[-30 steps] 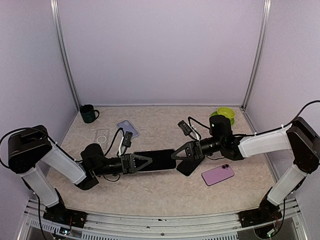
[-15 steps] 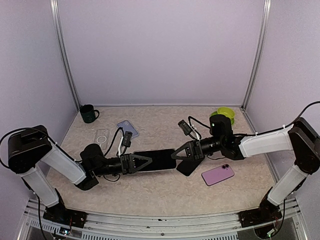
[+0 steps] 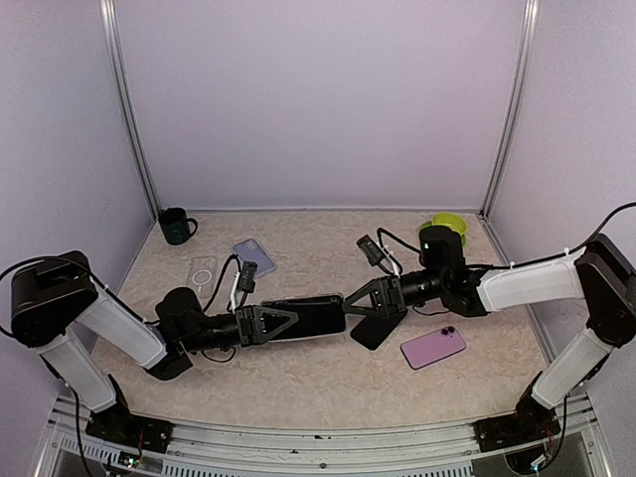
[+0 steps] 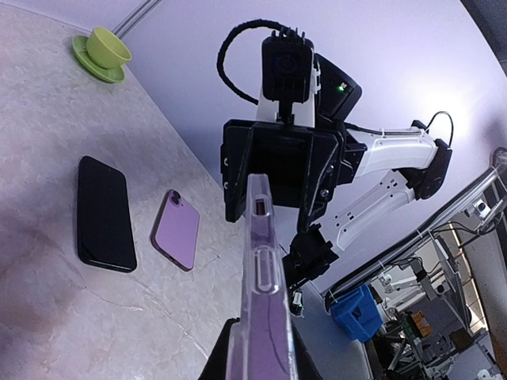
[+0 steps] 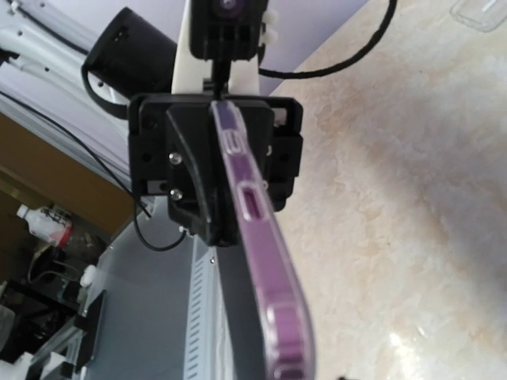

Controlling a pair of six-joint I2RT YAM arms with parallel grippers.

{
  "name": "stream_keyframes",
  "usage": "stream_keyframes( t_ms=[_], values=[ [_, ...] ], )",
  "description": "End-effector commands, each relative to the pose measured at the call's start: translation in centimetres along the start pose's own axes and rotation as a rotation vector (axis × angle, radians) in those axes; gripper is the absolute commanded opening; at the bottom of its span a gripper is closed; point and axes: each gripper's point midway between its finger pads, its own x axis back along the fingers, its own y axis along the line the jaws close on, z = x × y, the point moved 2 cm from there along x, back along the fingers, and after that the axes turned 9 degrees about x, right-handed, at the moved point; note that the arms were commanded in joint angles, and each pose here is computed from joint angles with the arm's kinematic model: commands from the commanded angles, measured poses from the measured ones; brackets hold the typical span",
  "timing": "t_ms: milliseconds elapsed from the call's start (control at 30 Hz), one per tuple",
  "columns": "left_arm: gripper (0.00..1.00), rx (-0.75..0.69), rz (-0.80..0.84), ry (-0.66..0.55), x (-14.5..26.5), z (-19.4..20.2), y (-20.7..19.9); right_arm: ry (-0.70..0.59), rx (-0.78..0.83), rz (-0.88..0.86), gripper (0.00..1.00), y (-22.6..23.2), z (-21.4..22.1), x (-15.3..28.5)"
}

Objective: Put the phone into the phone case
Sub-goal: Press the phone case onto the phone.

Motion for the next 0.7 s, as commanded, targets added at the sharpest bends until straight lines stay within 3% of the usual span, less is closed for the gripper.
stream_keyframes(
  t_ms=[0, 167, 667],
  values=[
    [0.00, -0.060, 0.068, -0.087, 0.6, -2.0, -2.5, -0.021, 0.032, -0.009, 0.46, 0.7, -0.6, 0.4],
    [0.00, -0.063, 0.078, -0.115, 0.9, -2.4, -2.9, -0.011, 0.016, -0.002, 0.51, 0.3, -0.1, 0.1],
    [0.00, -0.067, 0.103, -0.138, 1.3, -2.8, -3.7, 0.028, 0.016, 0.009, 0.51, 0.4, 0.6, -1.6]
  ],
)
